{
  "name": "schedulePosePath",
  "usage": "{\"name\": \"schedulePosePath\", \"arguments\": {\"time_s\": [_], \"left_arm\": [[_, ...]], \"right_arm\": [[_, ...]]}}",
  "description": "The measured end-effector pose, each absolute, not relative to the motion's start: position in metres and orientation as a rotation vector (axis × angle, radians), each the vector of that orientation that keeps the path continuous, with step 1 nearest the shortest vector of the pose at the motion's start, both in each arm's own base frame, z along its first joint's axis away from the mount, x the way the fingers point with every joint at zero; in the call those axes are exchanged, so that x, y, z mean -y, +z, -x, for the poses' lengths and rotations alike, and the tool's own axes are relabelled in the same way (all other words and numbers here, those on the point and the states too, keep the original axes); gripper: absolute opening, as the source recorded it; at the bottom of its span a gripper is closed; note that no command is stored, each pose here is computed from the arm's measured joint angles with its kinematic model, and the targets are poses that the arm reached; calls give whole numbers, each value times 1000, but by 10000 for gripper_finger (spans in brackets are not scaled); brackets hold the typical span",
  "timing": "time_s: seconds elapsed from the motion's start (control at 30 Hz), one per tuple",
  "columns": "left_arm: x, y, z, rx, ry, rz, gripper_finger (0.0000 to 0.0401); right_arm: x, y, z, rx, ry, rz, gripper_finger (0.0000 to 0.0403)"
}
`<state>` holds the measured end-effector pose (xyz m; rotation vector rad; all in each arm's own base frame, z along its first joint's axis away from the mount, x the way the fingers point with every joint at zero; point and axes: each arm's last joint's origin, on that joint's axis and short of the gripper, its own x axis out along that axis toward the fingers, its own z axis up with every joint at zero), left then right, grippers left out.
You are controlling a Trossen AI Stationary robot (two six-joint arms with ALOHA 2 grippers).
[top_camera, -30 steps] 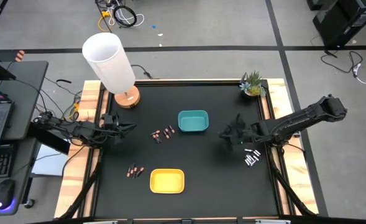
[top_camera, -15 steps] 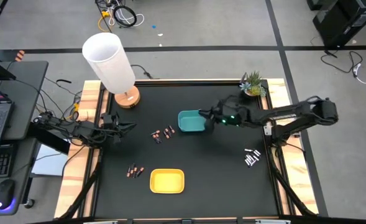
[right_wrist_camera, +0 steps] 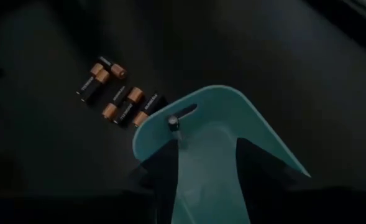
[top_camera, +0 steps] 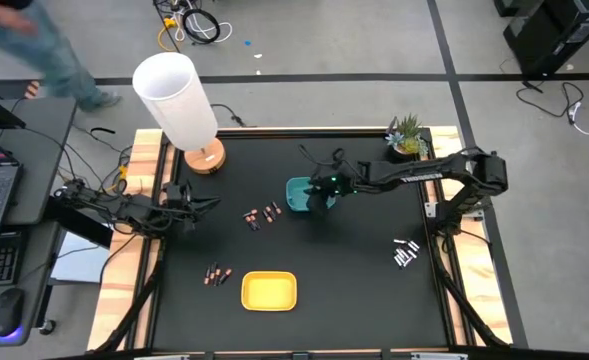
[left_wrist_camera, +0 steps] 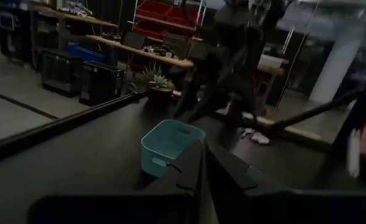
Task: Sort batteries
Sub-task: Put the silver battery into the blue bin
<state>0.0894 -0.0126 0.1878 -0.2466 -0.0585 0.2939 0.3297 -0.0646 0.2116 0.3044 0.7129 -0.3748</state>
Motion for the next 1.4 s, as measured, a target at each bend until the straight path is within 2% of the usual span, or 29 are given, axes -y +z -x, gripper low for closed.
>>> {"name": "schedulePosePath", "arguments": {"time_s": [0.2, 0.4, 0.5, 0.6, 0.7, 0.8, 0.97, 1.4], "left_arm": [[13, 187, -89, 37, 296, 169, 37], [13, 189, -89, 62, 292, 209, 36], [13, 190, -89, 70, 274, 231, 31], [13, 190, -89, 77, 272, 236, 32], [13, 190, -89, 79, 271, 235, 41], [13, 190, -89, 78, 271, 235, 63], [13, 190, -89, 78, 269, 234, 88], [13, 191, -90, 79, 266, 237, 90]], "right_arm": [[56, 236, -327, -796, -415, -230, 137], [29, 263, -321, -926, -399, -136, 117], [12, 272, -307, -1036, -392, -126, 116], [-4, 275, -281, -1216, -403, -207, 119], [-24, 273, -258, -1406, -447, -234, 127], [-49, 269, -246, -1494, -425, -231, 136], [-72, 245, -230, -1558, -445, -191, 142], [-69, 187, -183, -1559, -504, -363, 137]]}}
